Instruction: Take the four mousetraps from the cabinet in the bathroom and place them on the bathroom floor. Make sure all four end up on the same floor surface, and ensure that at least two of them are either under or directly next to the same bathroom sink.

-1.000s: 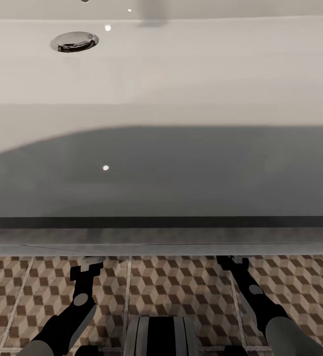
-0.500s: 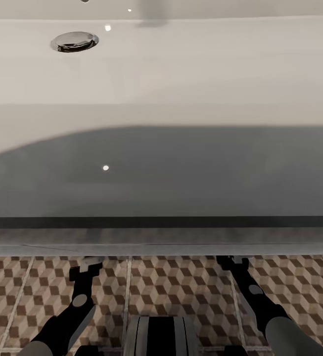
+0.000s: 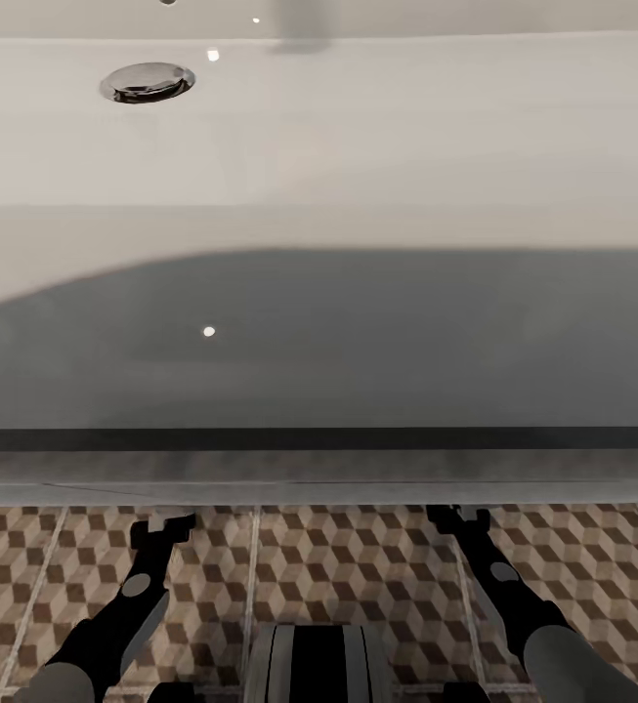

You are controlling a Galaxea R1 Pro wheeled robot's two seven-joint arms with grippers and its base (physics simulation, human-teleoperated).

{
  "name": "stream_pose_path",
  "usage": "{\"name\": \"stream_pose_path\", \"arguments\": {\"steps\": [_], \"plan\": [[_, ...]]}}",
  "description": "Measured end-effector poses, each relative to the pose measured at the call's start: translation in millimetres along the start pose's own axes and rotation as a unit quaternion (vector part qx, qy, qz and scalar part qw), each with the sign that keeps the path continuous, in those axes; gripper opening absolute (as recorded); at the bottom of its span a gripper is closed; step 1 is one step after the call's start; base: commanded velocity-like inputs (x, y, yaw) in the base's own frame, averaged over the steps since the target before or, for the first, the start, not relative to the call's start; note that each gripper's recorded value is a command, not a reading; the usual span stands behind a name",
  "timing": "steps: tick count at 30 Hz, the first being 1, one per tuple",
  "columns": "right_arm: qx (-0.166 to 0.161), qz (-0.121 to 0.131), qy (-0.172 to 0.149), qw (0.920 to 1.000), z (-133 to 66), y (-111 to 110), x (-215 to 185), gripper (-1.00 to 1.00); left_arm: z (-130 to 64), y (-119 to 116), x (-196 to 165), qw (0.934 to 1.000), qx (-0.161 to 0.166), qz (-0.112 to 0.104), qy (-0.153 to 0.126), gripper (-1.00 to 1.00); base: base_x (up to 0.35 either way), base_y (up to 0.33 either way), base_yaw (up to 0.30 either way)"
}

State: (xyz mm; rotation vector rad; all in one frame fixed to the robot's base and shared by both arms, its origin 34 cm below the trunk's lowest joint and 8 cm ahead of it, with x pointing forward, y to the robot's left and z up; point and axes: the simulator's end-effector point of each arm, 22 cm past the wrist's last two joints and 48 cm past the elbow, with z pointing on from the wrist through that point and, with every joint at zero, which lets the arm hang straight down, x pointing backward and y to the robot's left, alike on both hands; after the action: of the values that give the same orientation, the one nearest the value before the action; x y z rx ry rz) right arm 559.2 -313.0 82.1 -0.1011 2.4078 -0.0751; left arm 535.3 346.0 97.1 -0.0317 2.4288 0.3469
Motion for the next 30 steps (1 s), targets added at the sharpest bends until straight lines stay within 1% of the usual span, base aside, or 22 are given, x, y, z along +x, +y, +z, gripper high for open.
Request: {"name": "stream_pose_path", "arguments": {"steps": [2,6,16,20,24,30], "plan": [[-0.001,0.000,0.000,1.0000,0.0,1,0,-1.00,2.4,3,-3,1.0000,-0.001,-0.002,-0.002,-1.00,0.000,0.000,0.000],[-0.001,0.000,-0.001,1.0000,0.0,1,0,-1.00,2.8,0,-3,1.0000,0.001,-0.006,0.000,-1.00,0.000,0.000,0.000],[0.000,0.001,-0.001,1.0000,0.1,1,-1,-1.00,2.7,-2,-2,1.0000,0.002,-0.007,0.003,-1.00,0.000,0.000,0.000],[0.000,0.000,-0.001,1.0000,0.2,1,-1,-1.00,-1.0,-9,13,0.9998,0.004,-0.007,0.018,-1.00,0.000,0.000,0.000],[0.000,0.000,-0.001,1.0000,0.2,1,-1,-1.00,-3.2,-12,21,0.9996,0.005,-0.008,0.026,-1.00,0.000,0.000,0.000],[0.000,0.000,-0.001,1.0000,0.2,1,-1,-1.00,-3.6,-15,19,0.9996,0.006,-0.013,0.023,-1.00,0.000,0.000,0.000]]}}
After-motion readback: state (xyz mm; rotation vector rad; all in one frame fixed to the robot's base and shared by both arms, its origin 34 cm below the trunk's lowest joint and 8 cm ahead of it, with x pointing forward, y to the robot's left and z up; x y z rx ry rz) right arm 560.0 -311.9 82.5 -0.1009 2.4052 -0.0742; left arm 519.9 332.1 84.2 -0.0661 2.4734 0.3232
